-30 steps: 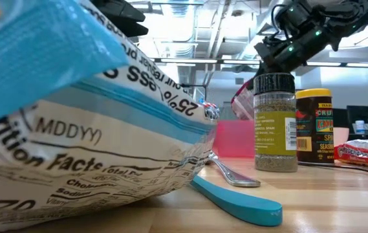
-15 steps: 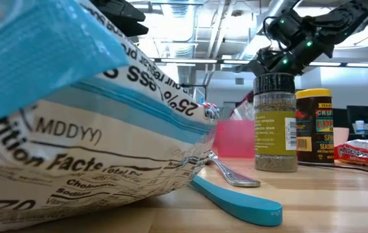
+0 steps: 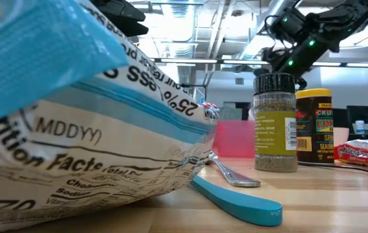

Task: Pick & Place Food Item
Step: Put the red noodle pack into the red bin, then put the green noodle pack into the red bin

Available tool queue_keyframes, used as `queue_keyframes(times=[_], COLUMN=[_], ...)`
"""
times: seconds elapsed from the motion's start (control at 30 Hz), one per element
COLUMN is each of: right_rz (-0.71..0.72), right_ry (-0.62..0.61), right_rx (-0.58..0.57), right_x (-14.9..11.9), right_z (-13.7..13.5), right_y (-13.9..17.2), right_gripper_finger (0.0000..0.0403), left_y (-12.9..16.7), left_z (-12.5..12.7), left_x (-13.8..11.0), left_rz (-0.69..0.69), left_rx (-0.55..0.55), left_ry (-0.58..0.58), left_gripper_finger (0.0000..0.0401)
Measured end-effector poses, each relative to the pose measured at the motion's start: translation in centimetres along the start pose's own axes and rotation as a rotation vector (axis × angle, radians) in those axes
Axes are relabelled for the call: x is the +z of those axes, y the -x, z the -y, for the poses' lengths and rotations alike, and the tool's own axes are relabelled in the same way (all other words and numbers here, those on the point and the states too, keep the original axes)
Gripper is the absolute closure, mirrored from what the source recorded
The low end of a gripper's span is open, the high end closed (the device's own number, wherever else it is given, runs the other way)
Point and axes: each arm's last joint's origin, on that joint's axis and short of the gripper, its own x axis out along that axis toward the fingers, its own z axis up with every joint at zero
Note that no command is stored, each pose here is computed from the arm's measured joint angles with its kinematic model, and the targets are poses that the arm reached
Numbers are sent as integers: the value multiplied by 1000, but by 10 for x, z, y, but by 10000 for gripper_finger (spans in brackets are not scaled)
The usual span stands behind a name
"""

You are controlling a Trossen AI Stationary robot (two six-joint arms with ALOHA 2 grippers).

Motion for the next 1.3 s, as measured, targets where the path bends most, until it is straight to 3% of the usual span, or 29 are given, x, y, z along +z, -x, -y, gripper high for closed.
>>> queue_keyframes(times=[0.27,0.87,1.3], right_rz=[6,-48,-56], right_ry=[62,67,26], right_rx=[51,378,364], right_x=[-7,-17,-16], right_z=[-26,-49,-44], right_y=[-17,-34,-37], right_gripper_finger=[403,401,316], left_y=[0,0,0], left_z=[0,0,0], left_x=[0,0,0], left_rz=[0,0,0], left_rx=[0,0,0], left_ry=[4,1,1], left_gripper_finger=[265,265,265])
